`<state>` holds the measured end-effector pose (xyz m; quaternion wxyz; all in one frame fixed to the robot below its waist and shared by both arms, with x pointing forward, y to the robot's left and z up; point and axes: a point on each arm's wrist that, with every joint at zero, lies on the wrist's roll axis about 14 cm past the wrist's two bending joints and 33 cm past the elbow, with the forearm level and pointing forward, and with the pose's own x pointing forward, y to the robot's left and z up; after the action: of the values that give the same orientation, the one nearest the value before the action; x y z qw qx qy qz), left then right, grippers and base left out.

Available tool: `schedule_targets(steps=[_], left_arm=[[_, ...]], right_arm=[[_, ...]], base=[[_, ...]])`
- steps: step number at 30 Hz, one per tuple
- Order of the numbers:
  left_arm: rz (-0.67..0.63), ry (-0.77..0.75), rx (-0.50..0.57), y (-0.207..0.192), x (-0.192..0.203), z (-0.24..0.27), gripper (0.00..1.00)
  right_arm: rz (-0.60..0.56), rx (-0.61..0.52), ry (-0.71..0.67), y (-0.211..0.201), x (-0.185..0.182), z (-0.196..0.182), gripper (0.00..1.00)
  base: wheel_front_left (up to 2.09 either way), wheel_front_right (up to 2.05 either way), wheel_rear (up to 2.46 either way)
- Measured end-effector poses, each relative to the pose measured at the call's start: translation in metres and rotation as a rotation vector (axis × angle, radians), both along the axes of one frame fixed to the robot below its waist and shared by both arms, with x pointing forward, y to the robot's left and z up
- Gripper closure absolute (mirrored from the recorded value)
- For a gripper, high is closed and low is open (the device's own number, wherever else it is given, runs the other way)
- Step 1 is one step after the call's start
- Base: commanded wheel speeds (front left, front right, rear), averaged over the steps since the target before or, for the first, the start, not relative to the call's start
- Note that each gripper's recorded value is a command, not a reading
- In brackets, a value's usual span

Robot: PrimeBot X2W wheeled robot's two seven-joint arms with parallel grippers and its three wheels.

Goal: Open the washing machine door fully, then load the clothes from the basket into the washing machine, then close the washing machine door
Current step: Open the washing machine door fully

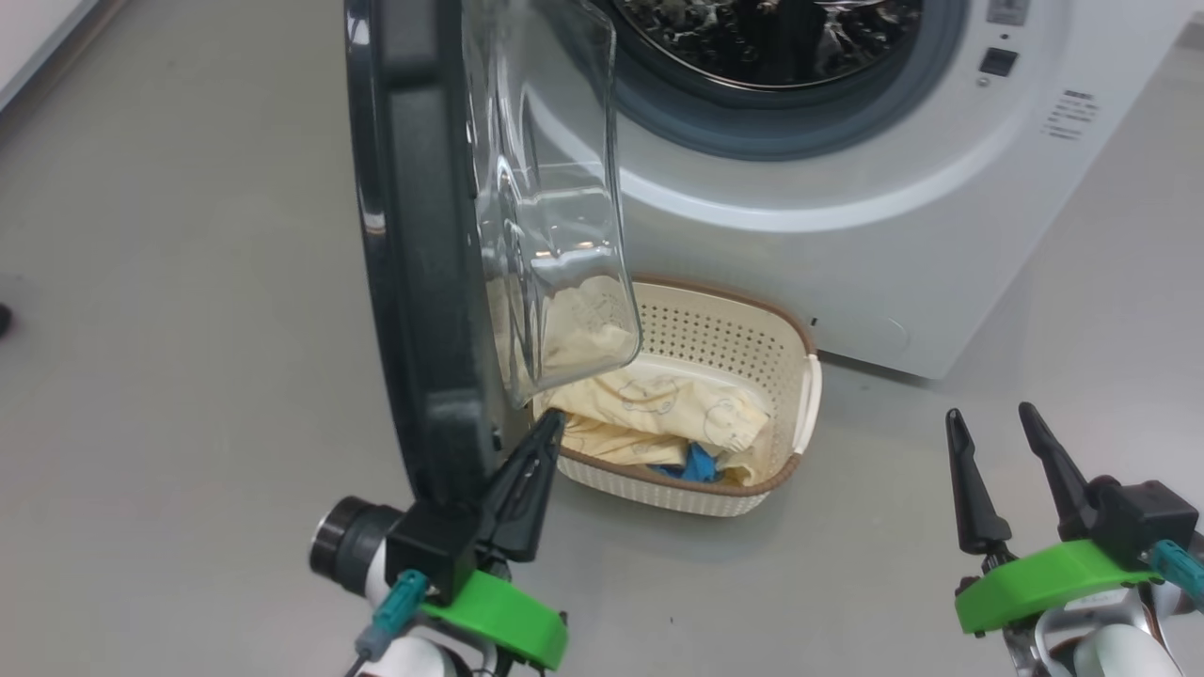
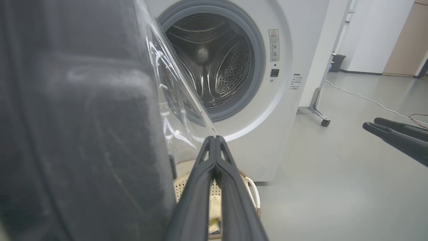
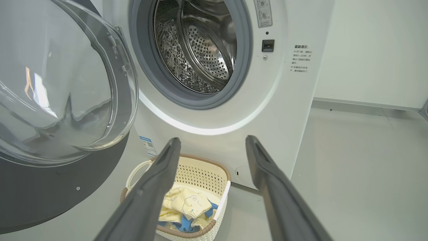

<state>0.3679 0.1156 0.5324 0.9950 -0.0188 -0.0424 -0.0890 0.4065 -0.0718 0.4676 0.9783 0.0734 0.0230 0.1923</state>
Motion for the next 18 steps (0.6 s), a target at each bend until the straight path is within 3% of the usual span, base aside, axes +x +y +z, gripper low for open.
schedule_targets(steps=[5,18], left_arm=[[0.137,0.010,0.012,0.041,-0.006,-0.002,1.00],[0.340,0.042,-0.005,0.107,-0.012,-0.011,1.00]], right_arm=[[0.050,0.010,0.004,0.018,0.003,-0.001,0.00],[0.084,0.005,0.020,0.028,0.005,-0.006,0.00]], base=[[0.00,0.00,0.00],[0.00,0.00,0.00]])
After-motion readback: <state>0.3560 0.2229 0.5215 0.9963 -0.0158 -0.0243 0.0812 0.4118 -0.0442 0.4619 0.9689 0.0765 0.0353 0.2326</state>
